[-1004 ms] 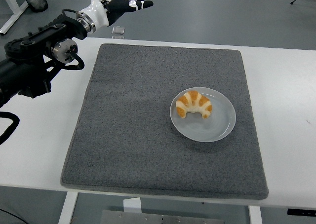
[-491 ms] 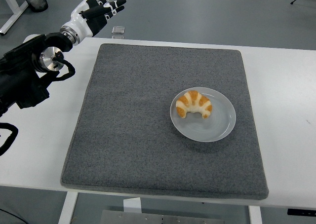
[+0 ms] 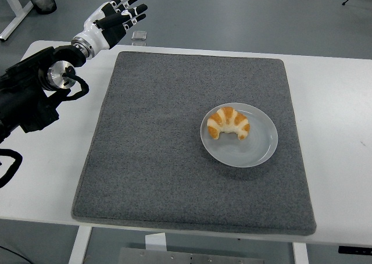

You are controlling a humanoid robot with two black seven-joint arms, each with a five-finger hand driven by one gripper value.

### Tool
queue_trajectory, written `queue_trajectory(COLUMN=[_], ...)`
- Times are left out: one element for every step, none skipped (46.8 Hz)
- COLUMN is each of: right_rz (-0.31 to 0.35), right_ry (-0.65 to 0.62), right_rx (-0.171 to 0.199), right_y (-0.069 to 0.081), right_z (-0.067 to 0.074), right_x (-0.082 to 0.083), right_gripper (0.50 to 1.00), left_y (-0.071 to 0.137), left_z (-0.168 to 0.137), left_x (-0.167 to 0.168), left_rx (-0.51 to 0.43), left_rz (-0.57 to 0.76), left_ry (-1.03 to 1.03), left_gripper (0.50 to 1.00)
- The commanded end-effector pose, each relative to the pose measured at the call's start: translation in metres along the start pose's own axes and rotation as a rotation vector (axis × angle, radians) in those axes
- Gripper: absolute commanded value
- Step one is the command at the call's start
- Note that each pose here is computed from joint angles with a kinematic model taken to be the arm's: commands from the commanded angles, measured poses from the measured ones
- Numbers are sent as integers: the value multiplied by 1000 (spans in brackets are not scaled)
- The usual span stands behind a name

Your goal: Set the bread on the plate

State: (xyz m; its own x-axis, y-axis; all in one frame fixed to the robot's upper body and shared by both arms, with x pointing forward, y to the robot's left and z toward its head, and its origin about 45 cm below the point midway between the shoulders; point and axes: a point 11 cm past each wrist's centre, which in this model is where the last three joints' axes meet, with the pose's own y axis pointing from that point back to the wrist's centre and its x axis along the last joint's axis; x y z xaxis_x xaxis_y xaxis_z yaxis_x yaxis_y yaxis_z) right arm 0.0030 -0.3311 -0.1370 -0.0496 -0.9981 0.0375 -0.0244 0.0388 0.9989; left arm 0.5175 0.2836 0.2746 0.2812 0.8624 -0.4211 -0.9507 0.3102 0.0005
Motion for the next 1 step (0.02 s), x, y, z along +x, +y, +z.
queue_trajectory(right_rz=[0], right_ry=[7], right_rx=[-1], right_y=[0], right_z=[1], right_x=[0], right_gripper=[952], left_y=[0], left_z=[-1], left_x=[-1], left_rx=[1], left_rz=[-2], left_ry=[1], left_gripper=[992])
